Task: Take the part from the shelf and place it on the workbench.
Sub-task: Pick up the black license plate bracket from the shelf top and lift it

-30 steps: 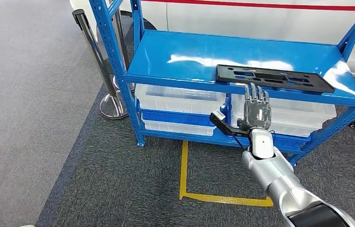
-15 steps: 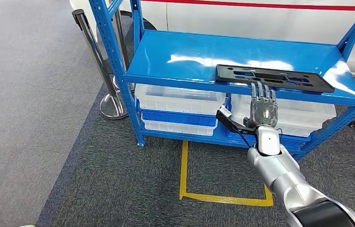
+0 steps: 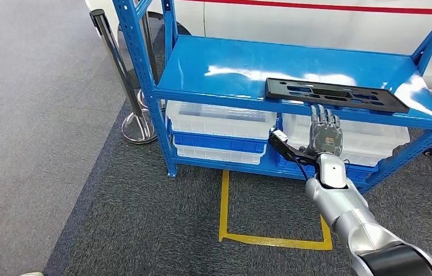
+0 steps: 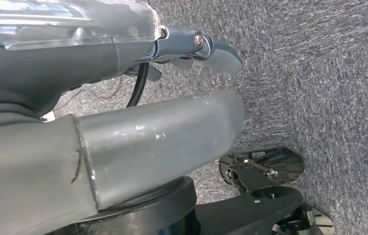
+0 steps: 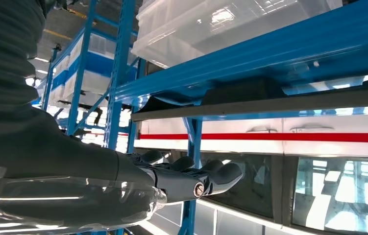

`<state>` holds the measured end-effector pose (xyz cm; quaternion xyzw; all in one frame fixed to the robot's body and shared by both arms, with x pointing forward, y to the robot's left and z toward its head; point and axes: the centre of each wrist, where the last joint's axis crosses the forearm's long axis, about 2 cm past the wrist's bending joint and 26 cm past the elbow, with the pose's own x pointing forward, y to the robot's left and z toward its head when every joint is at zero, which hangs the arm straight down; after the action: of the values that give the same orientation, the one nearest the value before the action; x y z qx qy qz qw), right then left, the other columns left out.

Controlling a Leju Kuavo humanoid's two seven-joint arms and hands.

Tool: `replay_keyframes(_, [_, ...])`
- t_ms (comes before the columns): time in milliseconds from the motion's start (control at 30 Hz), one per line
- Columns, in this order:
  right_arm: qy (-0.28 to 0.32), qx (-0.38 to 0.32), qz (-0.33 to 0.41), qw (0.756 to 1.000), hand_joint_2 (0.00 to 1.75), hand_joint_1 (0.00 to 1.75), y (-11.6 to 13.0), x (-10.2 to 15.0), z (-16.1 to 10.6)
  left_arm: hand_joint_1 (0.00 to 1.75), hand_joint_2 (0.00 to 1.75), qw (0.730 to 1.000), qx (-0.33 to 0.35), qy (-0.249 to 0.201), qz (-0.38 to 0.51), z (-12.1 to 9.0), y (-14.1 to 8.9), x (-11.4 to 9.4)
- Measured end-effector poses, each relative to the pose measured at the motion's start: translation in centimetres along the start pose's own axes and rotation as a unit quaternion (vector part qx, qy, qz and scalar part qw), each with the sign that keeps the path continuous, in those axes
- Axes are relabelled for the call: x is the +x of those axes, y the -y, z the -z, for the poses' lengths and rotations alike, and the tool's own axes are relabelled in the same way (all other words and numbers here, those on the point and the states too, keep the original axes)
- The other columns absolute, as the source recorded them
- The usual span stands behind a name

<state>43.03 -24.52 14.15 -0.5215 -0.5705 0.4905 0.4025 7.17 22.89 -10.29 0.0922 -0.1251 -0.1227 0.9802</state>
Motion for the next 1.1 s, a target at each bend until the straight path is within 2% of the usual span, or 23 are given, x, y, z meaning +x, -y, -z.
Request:
replay_keyframes(433, [-0.008, 0.007, 0.006, 1.0, 1.75, 0.0, -0.3, -0.19, -0.25, 0.0, 0.0, 1.0, 0.0, 0.001, 0.001, 0.01, -0.04, -0.01])
replay_keyframes(1100, [-0.021, 0.003, 0.055, 0.998, 1.75, 0.0, -0.1, 0.05, -0.07, 0.0, 0.0, 1.0, 0.003, 0.0, 0.013, 0.03, -0.12, -0.12])
